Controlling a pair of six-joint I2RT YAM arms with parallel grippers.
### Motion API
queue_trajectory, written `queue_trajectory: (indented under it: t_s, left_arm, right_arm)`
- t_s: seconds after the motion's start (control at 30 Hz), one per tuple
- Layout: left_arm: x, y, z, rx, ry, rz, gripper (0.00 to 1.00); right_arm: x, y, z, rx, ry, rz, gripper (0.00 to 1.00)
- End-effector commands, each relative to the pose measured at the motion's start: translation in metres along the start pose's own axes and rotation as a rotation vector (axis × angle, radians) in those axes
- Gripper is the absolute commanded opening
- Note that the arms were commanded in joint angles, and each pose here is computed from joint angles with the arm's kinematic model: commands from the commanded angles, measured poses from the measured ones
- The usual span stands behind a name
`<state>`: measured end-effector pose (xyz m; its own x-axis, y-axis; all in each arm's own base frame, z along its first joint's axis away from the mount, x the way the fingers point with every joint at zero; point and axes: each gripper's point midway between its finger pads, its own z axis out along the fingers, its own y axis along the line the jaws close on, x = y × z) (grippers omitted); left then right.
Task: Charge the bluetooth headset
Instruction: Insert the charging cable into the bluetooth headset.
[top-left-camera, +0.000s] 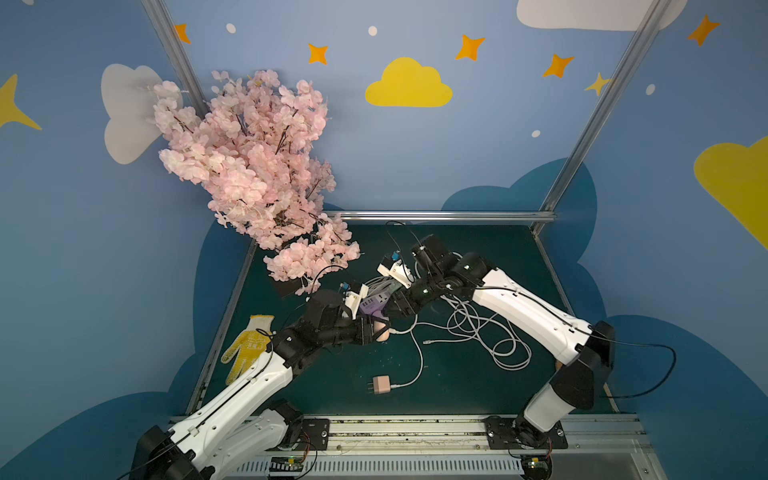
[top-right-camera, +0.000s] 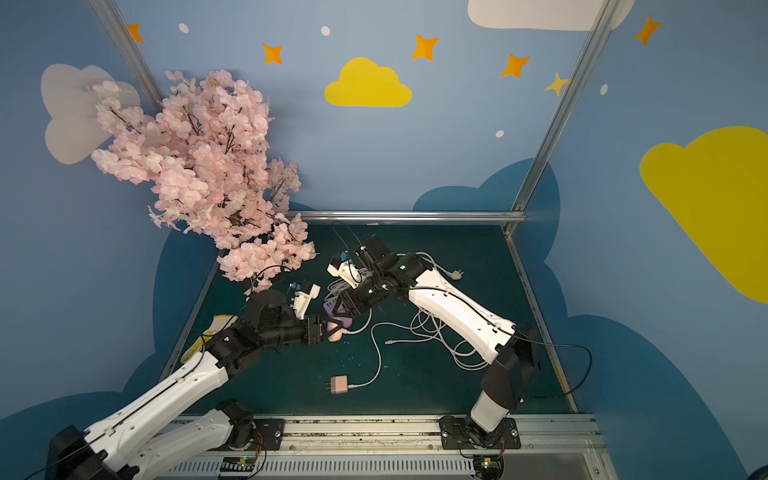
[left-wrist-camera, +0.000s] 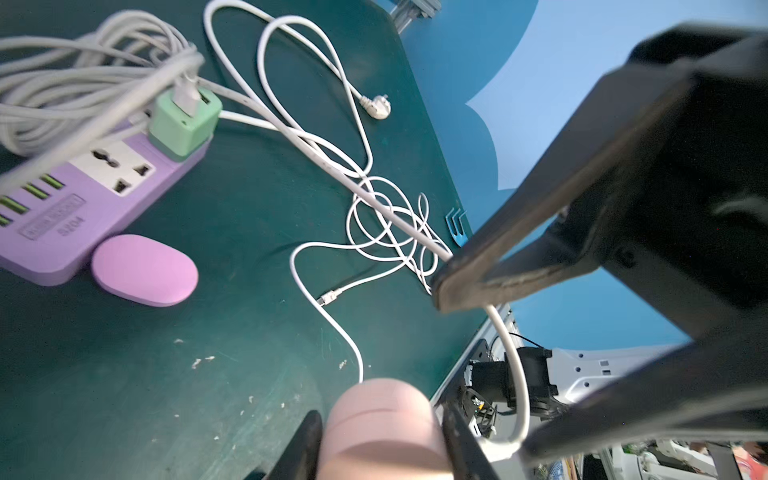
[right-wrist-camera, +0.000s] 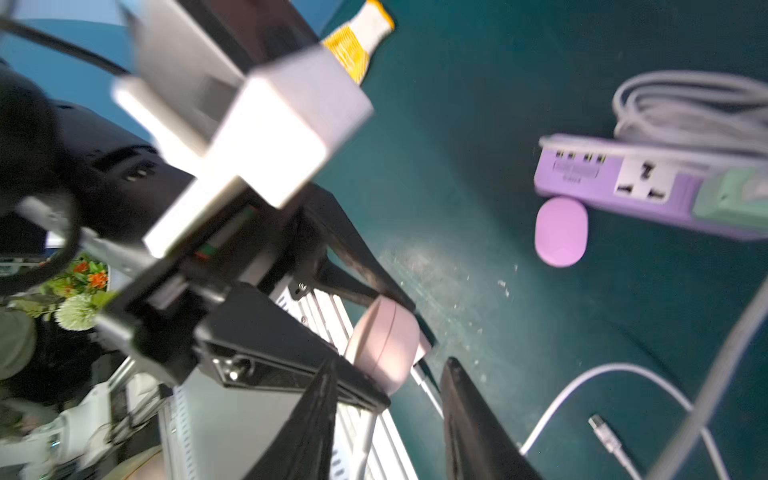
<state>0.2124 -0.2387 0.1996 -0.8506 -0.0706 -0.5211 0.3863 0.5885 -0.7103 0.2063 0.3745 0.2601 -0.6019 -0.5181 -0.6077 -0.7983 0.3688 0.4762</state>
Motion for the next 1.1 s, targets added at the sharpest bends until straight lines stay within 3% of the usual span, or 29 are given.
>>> queue_trajectory:
  t_s: [0.0,0.07,0.17,0.27,0.5,0.8,1.07]
  left_arm:
    - [-0.001,-0.017,-0.002,0.063,0.029,0.027,0.03]
    - [-0.003,-0.015,-0.001,0.053,0.024,0.021,0.03]
    - [-0.005,-0.013,-0.002,0.031,0.016,0.009,0.03]
    - [-0.008,-0.010,-0.004,0.014,0.010,-0.002,0.03]
    - [-0.011,-0.010,-0.008,-0.001,0.000,-0.006,0.03]
    - [-0.013,-0.003,-0.011,-0.032,0.014,-0.052,0.03]
    - [-0.011,-0.007,-0.011,-0.005,0.026,-0.064,0.03]
  right_arm:
    - [-0.047,0.018,-0.018,-0.036,-0.307,-0.171,0.44]
    - [-0.052,0.024,-0.030,-0.036,-0.400,-0.209,0.44]
    - [-0.044,0.028,-0.040,-0.027,-0.424,-0.261,0.41]
    - [-0.026,0.029,-0.039,-0.031,-0.374,-0.294,0.31]
    - [0.016,0.040,-0.025,-0.120,-0.226,-0.326,0.35]
    - [0.062,0.026,-0.024,0.088,-0.107,-0.536,0.31]
    - [0.050,0.018,-0.016,0.177,-0.141,-0.675,0.36]
